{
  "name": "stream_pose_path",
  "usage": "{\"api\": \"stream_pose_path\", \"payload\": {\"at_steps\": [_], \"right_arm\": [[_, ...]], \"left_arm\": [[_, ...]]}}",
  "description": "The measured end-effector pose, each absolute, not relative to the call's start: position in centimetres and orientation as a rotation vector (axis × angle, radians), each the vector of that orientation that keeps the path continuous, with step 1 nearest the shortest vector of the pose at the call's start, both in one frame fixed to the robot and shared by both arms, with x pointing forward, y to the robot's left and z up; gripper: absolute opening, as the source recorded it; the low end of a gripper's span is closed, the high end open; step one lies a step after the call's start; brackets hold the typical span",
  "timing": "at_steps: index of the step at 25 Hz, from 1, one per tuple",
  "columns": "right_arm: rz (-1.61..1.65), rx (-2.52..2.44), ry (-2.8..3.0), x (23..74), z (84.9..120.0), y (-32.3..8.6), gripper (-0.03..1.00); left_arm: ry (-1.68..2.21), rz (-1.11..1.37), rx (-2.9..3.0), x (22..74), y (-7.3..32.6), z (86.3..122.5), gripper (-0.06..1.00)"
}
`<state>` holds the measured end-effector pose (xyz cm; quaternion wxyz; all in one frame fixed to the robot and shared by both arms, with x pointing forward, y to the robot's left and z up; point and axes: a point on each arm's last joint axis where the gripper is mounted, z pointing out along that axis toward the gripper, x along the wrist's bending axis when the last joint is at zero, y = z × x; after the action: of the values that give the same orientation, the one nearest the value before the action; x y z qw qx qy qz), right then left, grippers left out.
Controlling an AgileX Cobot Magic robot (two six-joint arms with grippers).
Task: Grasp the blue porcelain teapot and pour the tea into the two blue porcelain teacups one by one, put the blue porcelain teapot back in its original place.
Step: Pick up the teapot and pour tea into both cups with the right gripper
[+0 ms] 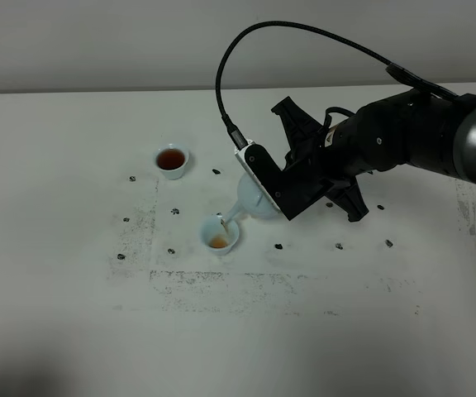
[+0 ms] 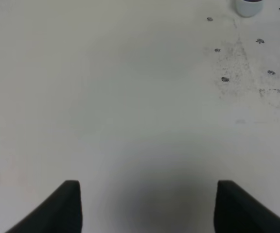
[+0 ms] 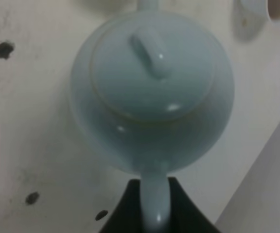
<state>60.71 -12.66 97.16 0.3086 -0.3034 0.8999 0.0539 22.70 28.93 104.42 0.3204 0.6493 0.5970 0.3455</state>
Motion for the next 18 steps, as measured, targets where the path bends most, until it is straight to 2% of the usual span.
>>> {"api": "stream_pose_path", "payload": {"at_steps": [18], "right_arm": [[0.09, -0.931, 2.289, 60.96, 97.36, -12.58, 0.08]], "left_arm": [[1.569, 0.908, 1.706, 22.7, 28.93, 104.42, 0.55]]}}
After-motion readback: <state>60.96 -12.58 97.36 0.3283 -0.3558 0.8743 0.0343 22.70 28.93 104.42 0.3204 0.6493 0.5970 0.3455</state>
